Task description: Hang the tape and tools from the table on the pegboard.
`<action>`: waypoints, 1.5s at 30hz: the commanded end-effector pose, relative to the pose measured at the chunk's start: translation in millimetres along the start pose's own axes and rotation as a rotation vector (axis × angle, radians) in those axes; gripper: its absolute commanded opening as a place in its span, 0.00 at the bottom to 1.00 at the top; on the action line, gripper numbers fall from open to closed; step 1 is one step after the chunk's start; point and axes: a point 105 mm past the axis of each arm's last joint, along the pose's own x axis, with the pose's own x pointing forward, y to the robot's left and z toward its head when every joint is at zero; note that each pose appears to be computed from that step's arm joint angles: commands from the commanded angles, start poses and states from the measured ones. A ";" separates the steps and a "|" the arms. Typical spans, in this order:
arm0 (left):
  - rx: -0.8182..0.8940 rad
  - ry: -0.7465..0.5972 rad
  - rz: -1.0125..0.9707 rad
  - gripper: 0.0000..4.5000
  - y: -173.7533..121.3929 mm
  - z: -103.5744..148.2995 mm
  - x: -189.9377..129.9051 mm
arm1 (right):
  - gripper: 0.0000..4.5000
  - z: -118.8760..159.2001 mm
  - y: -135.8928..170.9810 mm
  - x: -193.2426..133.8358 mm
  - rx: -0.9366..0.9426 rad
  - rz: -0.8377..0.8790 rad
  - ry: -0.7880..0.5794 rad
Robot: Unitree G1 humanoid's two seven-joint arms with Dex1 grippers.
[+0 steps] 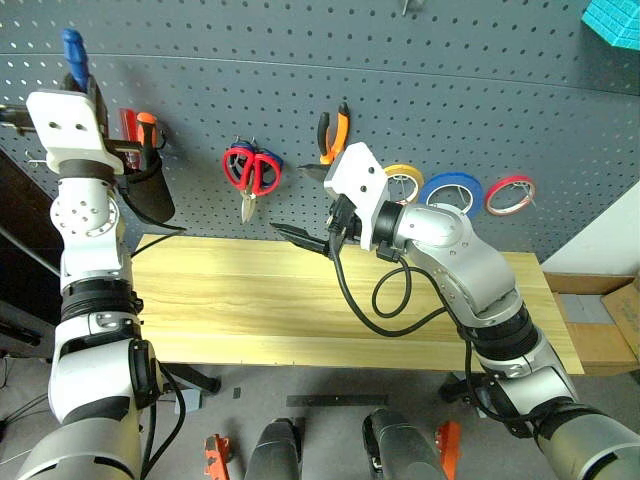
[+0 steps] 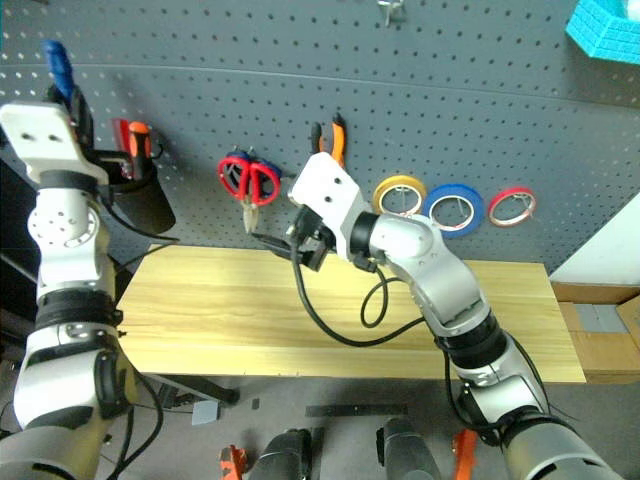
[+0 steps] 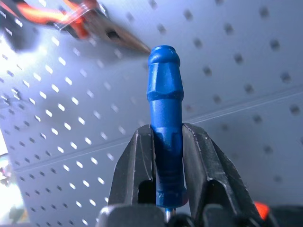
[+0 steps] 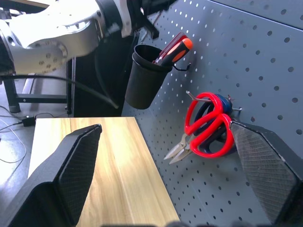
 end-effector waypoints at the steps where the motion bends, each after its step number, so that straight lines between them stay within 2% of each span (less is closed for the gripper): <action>1: -0.021 -0.027 0.039 0.11 -3.3 3.0 4.5 | 1.00 17.9 -5.9 -3.6 -0.051 -0.022 -0.051; 7: -0.053 0.005 0.051 0.11 -10.5 -9.6 -0.8 | 1.00 17.5 -3.8 -3.4 -0.054 -0.011 -0.044; 18: -0.153 0.020 0.122 0.93 -1.0 -13.1 -10.8 | 1.00 17.8 -4.0 -4.8 -0.062 -0.015 -0.045; 25: -0.250 0.069 -0.058 0.93 -35.7 14.8 -32.8 | 1.00 25.2 -13.3 -28.4 -0.020 -0.051 -0.093; 27: -0.221 0.084 -0.134 0.93 -49.0 26.6 -40.5 | 1.00 22.8 -16.1 -41.2 0.029 -0.071 -0.099; 31: -0.271 0.126 -0.308 0.93 -75.9 40.8 -62.1 | 1.00 -1.0 -15.7 -63.9 0.096 -0.123 -0.028; 34: -0.272 0.166 -0.407 0.93 -90.2 41.6 -79.4 | 1.00 -22.3 -9.8 -77.8 0.145 -0.172 0.028; 38: -0.275 0.322 -0.546 0.93 -110.1 16.7 -118.7 | 1.00 -70.0 -4.0 -103.0 0.250 -0.354 0.112; 41: -0.216 0.372 -0.629 0.93 -118.5 0.7 -142.2 | 1.00 -103.8 4.9 -118.8 0.343 -0.431 0.165; 45: -0.213 0.503 -0.636 0.93 -124.0 -37.1 -180.3 | 1.00 -156.3 15.1 -147.0 0.456 -0.571 0.225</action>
